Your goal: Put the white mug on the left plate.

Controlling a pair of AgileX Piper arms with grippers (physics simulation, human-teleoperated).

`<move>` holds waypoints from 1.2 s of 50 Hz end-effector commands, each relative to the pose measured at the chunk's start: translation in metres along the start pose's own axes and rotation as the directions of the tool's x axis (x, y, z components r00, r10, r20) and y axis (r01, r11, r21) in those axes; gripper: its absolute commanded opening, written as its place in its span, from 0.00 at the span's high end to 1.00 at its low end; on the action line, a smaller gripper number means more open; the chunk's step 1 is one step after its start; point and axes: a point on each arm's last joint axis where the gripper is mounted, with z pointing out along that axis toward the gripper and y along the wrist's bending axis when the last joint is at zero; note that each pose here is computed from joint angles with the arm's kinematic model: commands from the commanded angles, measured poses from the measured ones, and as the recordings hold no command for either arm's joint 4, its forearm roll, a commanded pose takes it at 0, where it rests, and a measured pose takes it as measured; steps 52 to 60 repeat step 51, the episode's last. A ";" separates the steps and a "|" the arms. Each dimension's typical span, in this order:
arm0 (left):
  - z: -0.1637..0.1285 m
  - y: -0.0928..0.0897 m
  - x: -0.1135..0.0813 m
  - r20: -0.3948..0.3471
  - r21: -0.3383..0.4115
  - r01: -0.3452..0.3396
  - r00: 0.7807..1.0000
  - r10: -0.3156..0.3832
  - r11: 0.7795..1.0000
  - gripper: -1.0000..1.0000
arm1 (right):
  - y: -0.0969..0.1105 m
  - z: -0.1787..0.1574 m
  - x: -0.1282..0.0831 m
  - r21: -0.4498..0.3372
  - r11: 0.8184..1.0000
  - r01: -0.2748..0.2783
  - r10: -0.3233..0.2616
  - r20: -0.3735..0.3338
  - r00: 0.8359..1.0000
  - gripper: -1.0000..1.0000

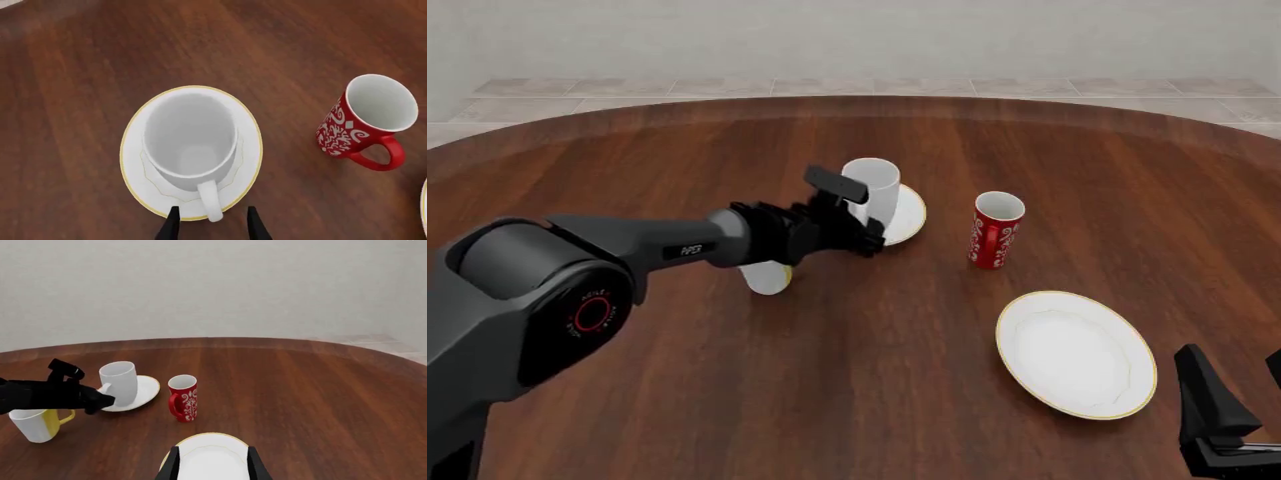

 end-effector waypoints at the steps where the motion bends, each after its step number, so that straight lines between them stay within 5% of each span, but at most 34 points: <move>1: -0.017 -0.004 -0.009 0.019 0.007 0.001 1.000 -0.001 1.000 0.00 | 0.000 0.000 0.000 -0.002 1.000 0.005 -0.005 0.002 1.000 0.00; 17: -0.057 -0.014 -0.018 0.046 0.026 -0.001 0.999 -0.001 1.000 0.00 | 0.000 -0.001 0.000 -0.006 1.000 0.020 -0.020 0.006 1.000 0.00; 28: -0.106 -0.040 -0.021 0.078 0.079 -0.038 0.996 0.032 0.996 0.00 | 0.001 -0.001 0.000 -0.010 0.999 0.035 -0.034 0.008 0.999 0.00; 51: -0.210 -0.023 -0.020 0.147 0.051 -0.057 0.988 0.049 0.997 0.00 | 0.001 -0.001 0.000 -0.016 0.998 0.057 -0.057 0.012 0.998 0.00; 60: -0.210 -0.023 -0.020 0.147 0.051 -0.057 0.988 0.049 0.997 0.00 | 0.001 -0.001 0.000 -0.016 0.998 0.057 -0.057 0.012 0.998 0.00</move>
